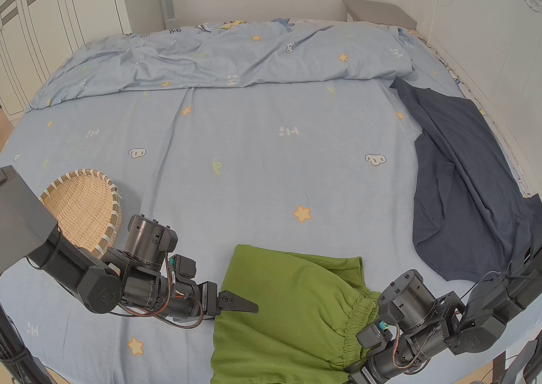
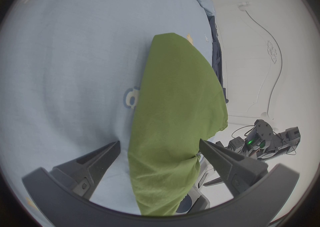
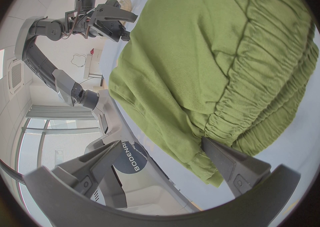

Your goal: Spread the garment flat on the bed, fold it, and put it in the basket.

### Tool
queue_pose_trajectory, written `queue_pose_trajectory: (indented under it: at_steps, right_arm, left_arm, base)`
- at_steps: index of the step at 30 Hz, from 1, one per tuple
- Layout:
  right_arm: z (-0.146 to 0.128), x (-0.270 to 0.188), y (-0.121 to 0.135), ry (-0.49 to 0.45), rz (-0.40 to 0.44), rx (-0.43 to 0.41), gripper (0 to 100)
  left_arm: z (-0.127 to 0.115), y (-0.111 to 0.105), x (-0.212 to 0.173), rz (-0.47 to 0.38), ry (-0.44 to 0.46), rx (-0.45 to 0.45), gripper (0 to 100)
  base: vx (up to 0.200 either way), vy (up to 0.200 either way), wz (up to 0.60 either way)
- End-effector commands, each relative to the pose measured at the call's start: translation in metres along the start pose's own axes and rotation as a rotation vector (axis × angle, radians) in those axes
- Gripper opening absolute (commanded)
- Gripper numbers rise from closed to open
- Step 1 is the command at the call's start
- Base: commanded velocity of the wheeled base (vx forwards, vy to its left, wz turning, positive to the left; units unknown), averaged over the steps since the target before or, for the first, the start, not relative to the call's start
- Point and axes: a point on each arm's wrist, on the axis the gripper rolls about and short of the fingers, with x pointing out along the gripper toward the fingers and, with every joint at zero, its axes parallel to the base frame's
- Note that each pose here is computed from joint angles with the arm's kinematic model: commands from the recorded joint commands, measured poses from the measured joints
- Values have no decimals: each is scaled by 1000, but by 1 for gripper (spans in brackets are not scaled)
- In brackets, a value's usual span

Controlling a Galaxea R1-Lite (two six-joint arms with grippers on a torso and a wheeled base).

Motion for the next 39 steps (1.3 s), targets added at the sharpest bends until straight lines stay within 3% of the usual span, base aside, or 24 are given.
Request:
queue_pose_trajectory:
  at_steps: [1, 20, 21, 29, 34, 39]
  right_arm:
    - [-8, 0, -6, -1, -10, 16, 100]
    - [-8, -4, -10, -60, 30, 9, 100]
    - [-8, -4, -10, -60, 30, 9, 100]
    - [-5, -8, -9, -102, 37, 3, 100]
    - [14, -40, -5, -261, 40, 9, 100]
    - [46, -95, -12, -423, 10, 113, 100]
  left_arm:
    - [-10, -1, 12, -8, 22, 11, 100]
    - [-26, -14, 36, -54, 30, 16, 100]
    - [-26, -14, 36, -54, 30, 16, 0]
    - [-26, -18, 35, -64, 26, 8, 0]
    - [-19, -29, 19, -95, -12, 27, 0]
    - [3, -51, -8, -86, -38, 22, 0]
  base:
    - [0, 0, 0]
    - [0, 0, 0]
    - [0, 0, 0]
    - [0, 0, 0]
    - [0, 0, 0]
    - [0, 0, 0]
